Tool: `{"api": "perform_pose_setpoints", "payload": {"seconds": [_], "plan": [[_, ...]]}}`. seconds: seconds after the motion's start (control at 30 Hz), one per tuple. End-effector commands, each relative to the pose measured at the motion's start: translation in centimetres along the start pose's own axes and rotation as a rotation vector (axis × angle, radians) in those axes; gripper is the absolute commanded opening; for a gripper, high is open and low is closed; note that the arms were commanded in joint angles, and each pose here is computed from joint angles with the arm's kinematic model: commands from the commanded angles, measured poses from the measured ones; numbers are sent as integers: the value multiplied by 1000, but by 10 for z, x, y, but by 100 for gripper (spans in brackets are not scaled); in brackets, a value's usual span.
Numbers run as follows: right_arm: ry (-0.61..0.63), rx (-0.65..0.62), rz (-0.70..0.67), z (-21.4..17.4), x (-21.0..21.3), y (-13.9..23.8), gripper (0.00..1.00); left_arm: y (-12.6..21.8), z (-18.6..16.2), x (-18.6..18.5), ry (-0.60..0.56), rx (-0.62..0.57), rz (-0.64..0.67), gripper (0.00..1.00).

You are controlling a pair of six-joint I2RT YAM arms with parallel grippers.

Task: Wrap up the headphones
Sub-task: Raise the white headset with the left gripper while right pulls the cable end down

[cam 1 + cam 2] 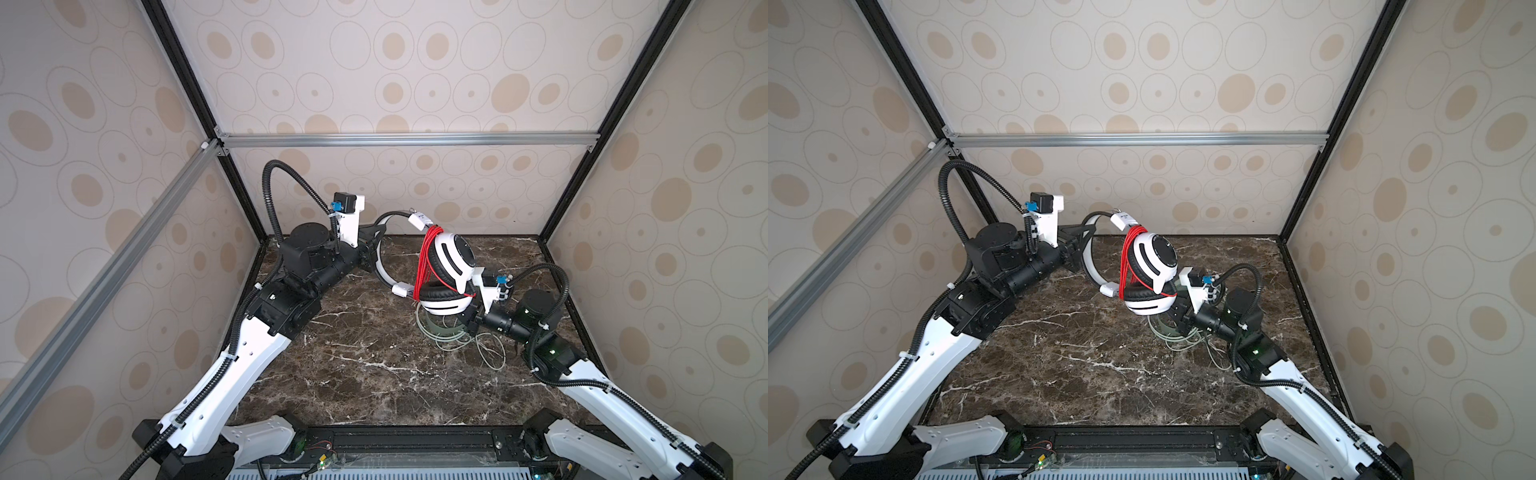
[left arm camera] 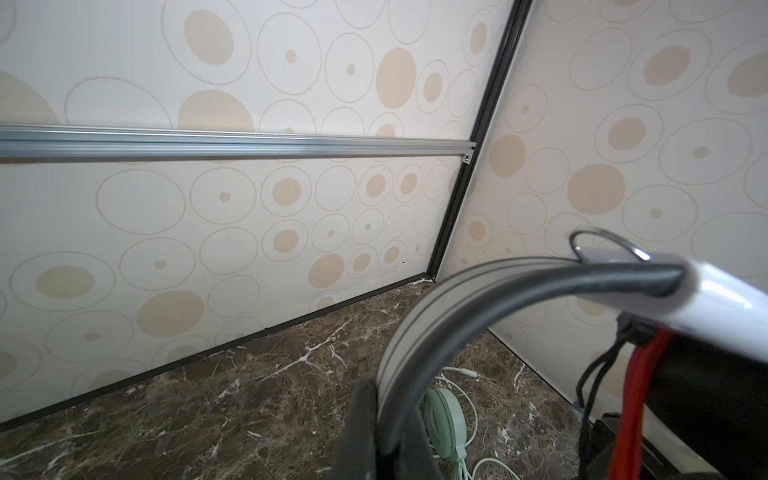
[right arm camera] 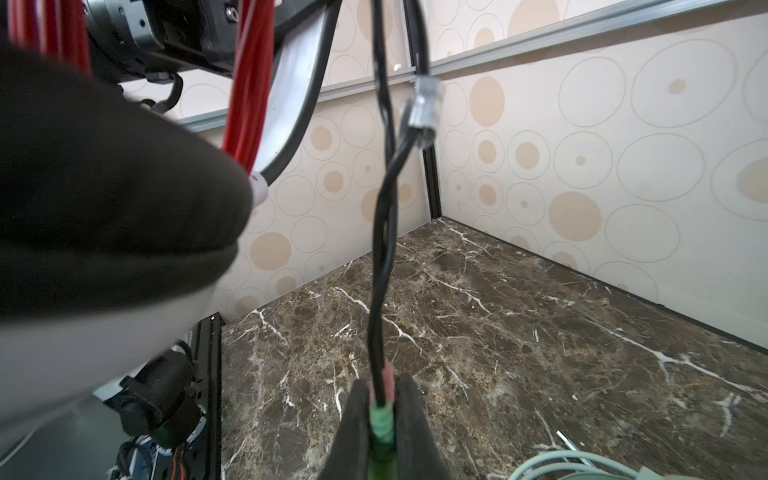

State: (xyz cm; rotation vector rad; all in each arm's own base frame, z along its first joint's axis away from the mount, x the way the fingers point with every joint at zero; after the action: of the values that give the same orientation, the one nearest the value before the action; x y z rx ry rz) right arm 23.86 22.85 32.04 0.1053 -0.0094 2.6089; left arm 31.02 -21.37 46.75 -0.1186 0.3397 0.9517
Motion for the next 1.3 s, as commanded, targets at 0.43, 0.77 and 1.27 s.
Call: {"api": "perform_pose_setpoints", "payload": {"seconds": [0.43,0.77,1.27], "plan": [[63,3,-181,-45,11,-25,0,-7,22,34,401,-285,152,0],[79,-48,-168,-39,31,-27,0,-19,1,53,355,-282,268,0],[143,69,-234,-39,36,-33,0,-24,-21,68,249,-256,449,0]]}}
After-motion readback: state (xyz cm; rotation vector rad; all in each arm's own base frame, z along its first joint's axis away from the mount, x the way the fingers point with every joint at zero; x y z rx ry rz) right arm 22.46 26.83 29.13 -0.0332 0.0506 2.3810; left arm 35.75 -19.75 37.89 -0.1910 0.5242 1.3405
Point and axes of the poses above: each gripper's point midway between its finger pads, its own y axis back along the fingers, its own x axis along the line the jaws close on, z = x × y, the point moved 1 cm from there along y, back along the fingers, and after that the axes turned 6 degrees about y, right-handed, at the moved point
